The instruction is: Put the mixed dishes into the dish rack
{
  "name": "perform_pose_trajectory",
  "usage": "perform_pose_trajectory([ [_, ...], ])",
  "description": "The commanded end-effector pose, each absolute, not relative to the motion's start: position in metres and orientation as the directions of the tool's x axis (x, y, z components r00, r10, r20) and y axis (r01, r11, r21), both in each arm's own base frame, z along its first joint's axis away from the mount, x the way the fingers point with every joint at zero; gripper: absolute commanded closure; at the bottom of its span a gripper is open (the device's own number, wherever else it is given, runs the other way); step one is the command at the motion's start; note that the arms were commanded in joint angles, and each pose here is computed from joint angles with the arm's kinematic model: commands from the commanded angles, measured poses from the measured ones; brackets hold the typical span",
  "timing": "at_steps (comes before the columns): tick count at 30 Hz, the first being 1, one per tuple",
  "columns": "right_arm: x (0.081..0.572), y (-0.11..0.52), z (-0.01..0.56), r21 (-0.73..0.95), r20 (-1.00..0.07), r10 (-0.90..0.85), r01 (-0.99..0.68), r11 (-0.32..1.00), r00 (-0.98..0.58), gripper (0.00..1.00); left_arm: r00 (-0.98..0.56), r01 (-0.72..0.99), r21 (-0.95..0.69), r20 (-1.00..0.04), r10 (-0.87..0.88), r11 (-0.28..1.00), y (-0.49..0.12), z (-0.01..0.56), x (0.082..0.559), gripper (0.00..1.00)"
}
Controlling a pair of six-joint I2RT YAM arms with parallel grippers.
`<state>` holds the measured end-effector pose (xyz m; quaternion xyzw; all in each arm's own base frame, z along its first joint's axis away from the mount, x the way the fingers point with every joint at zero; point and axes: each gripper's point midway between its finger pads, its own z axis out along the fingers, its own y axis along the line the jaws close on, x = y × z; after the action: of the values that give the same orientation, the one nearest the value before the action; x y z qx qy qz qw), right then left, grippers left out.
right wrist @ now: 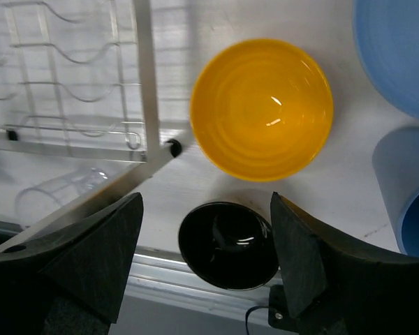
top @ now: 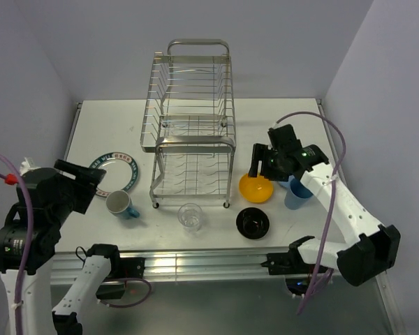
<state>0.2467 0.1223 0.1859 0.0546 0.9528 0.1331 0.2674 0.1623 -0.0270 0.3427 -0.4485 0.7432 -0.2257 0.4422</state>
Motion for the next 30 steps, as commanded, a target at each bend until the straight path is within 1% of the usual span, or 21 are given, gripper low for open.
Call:
perform_pose_trajectory([
  [1,0.251,0.123,0.16,0.233,-0.479,0.144,0.033,0.972,-0.866,0.22,-0.333,-0.499,-0.734,-0.328,-0.884,0.46,-0.053,0.306,0.151,0.33],
  [4,0.249,0.124,0.143,0.195,-0.447,0.123,0.038,0.98,-0.886,0.23,-0.369,-0.493,-0.743,-0.293,-0.882,0.453,-0.062,0.298,0.148,0.38],
  [7,0.248,0.13,0.129,0.195,-0.428,0.101,0.017,0.981,-0.898,0.23,-0.404,-0.502,-0.719,-0.296,-0.866,0.48,-0.063,0.291,0.147,0.37],
  [9,0.249,0.135,0.117,0.186,-0.414,0.082,0.004,0.983,-0.906,0.26,-0.417,-0.512,-0.703,-0.298,-0.858,0.493,-0.063,0.286,0.146,0.37],
  [14,0.254,0.14,0.098,0.174,-0.379,0.098,0.033,0.984,-0.92,0.3,-0.445,-0.485,-0.722,-0.281,-0.85,0.493,-0.071,0.283,0.15,0.38],
  [18,0.267,0.131,0.107,0.124,-0.423,0.114,0.067,0.99,-0.899,0.27,-0.477,-0.464,-0.725,-0.281,-0.833,0.509,-0.076,0.283,0.154,0.38],
  [20,0.268,0.123,0.1,0.057,-0.393,0.105,0.09,0.994,-0.914,0.27,-0.477,-0.462,-0.715,-0.298,-0.827,0.525,-0.074,0.283,0.155,0.38],
  [23,0.273,0.116,0.098,0.005,-0.387,0.111,0.118,0.993,-0.915,0.26,-0.483,-0.449,-0.71,-0.318,-0.816,0.542,-0.073,0.287,0.158,0.38],
  [27,0.277,0.097,0.095,-0.043,-0.399,0.143,0.174,0.984,-0.906,0.24,-0.493,-0.436,-0.706,-0.332,-0.804,0.558,-0.073,0.287,0.16,0.37],
  [30,0.28,0.085,0.093,-0.049,-0.391,0.176,0.211,0.976,-0.903,0.24,-0.514,-0.425,-0.713,-0.317,-0.797,0.557,-0.078,0.283,0.161,0.38],
])
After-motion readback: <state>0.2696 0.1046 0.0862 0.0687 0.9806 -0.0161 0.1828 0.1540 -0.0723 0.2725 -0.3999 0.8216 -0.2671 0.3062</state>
